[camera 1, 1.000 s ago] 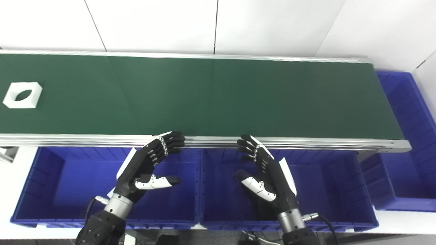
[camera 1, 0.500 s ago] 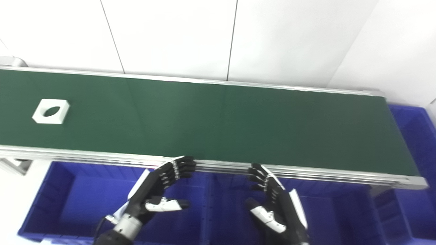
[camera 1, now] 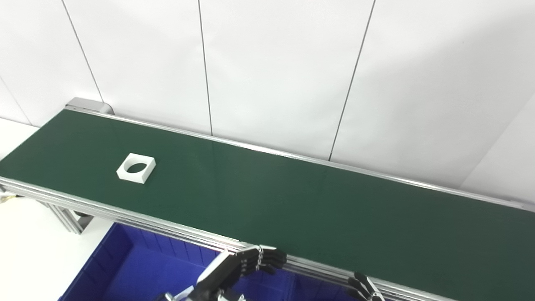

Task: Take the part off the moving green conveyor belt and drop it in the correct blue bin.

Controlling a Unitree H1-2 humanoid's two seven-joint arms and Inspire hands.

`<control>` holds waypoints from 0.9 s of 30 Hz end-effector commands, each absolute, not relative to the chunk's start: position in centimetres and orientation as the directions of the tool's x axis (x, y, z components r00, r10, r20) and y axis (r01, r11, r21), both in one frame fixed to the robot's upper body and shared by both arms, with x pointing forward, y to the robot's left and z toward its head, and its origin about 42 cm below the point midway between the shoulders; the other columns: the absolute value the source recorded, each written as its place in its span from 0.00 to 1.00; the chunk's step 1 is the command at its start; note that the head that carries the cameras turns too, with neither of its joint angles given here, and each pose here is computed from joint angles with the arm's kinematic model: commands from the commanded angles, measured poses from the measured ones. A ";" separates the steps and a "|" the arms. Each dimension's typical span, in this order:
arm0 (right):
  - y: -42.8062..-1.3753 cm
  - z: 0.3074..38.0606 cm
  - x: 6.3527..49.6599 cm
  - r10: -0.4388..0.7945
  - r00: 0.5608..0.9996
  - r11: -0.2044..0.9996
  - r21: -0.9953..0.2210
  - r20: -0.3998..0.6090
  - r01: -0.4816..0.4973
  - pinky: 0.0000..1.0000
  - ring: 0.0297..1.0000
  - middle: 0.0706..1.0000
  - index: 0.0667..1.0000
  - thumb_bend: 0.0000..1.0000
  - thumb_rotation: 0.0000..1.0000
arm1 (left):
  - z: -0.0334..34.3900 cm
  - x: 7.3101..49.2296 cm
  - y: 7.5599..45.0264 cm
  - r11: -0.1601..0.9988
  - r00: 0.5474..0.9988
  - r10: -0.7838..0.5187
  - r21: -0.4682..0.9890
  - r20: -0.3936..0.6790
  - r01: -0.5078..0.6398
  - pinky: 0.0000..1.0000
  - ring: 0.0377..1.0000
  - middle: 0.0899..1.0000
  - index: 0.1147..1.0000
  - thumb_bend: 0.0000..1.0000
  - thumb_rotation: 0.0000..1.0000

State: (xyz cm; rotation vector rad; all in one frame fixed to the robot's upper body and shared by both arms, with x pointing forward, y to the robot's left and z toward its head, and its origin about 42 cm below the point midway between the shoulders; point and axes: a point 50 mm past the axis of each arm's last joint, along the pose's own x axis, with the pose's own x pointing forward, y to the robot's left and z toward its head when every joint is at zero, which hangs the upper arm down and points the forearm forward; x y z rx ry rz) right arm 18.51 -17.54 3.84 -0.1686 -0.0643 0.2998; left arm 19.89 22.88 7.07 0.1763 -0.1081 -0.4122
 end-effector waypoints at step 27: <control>-16.2 4.5 19.7 0.307 0.944 0.946 -0.145 0.120 -0.290 0.77 0.84 0.88 0.93 0.45 0.68 | 23.3 27.5 34.6 0.601 0.951 -0.270 0.798 0.147 0.047 0.82 0.86 0.83 0.78 0.86 0.08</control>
